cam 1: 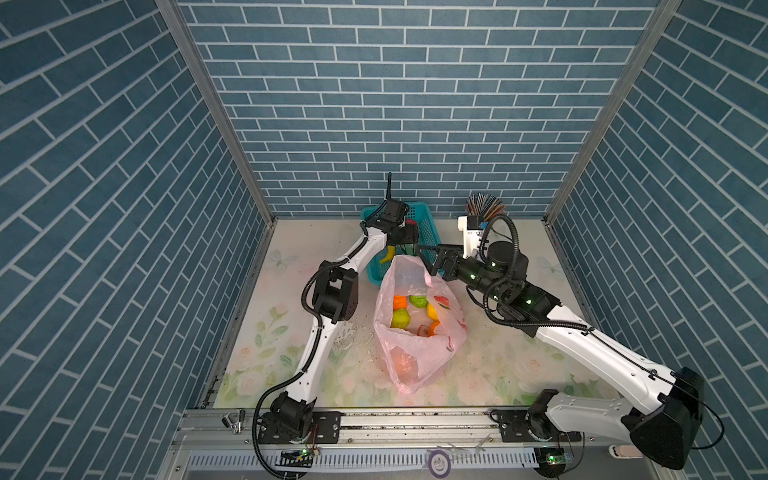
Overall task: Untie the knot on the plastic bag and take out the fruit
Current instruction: 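Carry the dragon fruit with the left gripper and release it into the teal basket, then lower both grippers to the bag, left holding the rim, right reaching inside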
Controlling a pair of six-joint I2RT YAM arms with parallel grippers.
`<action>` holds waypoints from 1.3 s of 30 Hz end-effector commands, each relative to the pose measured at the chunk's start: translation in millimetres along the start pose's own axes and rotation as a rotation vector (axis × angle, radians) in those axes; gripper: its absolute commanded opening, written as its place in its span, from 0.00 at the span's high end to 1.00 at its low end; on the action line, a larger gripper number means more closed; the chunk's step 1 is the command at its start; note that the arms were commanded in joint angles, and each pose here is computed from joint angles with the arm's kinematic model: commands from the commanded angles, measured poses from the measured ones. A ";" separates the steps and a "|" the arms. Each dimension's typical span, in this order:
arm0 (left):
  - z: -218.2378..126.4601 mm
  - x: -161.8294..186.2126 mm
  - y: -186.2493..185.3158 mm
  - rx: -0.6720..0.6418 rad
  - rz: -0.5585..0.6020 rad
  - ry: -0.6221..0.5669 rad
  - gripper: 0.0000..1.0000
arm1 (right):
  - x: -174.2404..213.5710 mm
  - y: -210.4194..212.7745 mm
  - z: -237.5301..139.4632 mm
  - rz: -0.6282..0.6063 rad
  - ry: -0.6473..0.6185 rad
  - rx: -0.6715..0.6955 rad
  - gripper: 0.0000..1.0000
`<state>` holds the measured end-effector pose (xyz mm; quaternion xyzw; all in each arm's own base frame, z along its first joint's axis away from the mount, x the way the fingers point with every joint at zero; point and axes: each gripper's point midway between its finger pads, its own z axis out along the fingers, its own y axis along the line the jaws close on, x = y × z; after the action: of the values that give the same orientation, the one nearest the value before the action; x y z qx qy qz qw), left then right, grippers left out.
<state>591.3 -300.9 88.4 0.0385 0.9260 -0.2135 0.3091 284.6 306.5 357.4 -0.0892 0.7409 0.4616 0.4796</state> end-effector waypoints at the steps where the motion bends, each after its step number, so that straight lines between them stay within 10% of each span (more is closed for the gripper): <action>1: -1.4 -9.1 -12.8 0.054 -0.001 -0.024 0.25 | -12.5 6.0 -10.2 0.022 -0.045 -0.011 0.06; 19: -107.5 -65.2 -40.6 0.033 0.081 -0.162 0.12 | -10.7 5.8 -38.7 0.046 -0.078 -0.018 0.07; 29: -235.6 -92.5 -83.1 0.152 0.109 -0.321 0.12 | 3.0 18.2 -42.3 0.015 0.013 -0.062 0.12; 39: -347.8 -46.9 -95.9 0.284 0.097 -0.433 0.12 | 33.8 32.4 -41.3 -0.021 0.147 -0.107 0.21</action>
<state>433.3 -239.9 389.4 0.0802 0.8135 -0.3045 0.4890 235.5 297.2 348.0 -0.1254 0.7506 0.4818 0.4344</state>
